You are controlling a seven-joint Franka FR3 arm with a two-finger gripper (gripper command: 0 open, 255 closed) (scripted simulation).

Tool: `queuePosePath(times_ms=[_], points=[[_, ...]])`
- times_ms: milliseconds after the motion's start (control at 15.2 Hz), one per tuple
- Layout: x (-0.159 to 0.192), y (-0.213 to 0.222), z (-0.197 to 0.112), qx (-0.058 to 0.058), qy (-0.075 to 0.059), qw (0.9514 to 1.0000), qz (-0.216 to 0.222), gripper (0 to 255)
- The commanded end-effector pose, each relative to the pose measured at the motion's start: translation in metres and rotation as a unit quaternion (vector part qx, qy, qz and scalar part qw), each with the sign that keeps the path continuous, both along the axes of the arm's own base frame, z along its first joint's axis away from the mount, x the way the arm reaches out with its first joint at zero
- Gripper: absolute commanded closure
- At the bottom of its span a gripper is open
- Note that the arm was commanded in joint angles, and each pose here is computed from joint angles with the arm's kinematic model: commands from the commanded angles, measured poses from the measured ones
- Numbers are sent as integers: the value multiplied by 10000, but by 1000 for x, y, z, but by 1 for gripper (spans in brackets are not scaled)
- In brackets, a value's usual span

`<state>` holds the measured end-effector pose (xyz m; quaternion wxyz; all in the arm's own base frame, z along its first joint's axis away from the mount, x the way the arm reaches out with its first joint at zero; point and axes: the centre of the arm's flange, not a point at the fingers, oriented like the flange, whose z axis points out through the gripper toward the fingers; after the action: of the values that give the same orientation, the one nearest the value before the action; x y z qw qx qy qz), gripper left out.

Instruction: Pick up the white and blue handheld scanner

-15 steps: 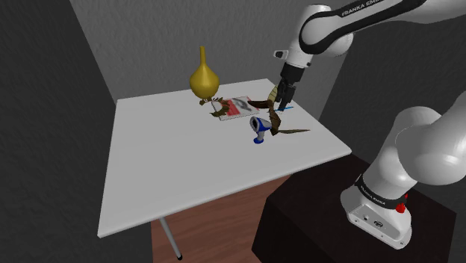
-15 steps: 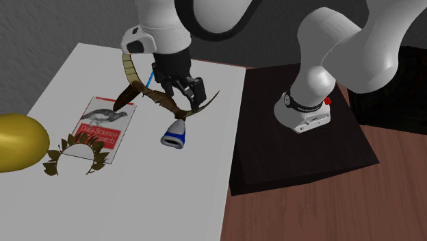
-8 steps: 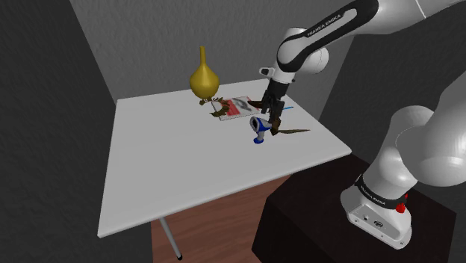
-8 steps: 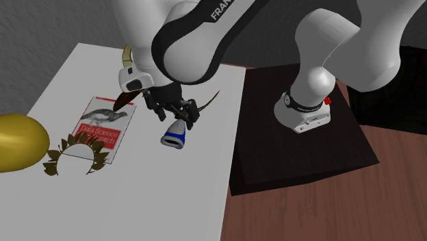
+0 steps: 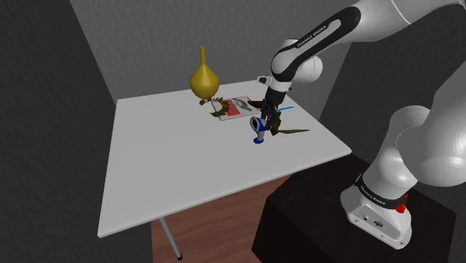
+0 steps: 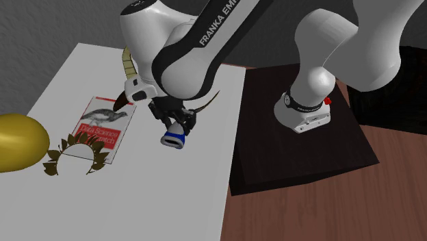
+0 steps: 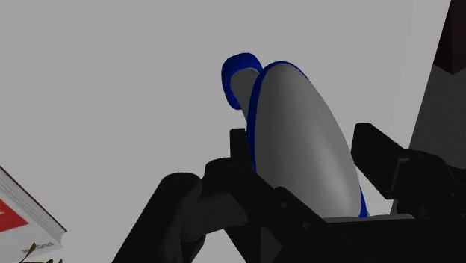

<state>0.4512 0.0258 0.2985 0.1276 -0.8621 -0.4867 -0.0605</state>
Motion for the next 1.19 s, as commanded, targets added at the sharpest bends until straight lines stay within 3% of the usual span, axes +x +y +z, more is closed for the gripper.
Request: queuePosePath(times_ms=[0, 528, 1122], points=[[0, 0, -1, 0, -1, 10000, 0, 255], [0, 0, -1, 0, -1, 10000, 0, 255], [0, 0, 47, 0, -1, 10000, 0, 255]])
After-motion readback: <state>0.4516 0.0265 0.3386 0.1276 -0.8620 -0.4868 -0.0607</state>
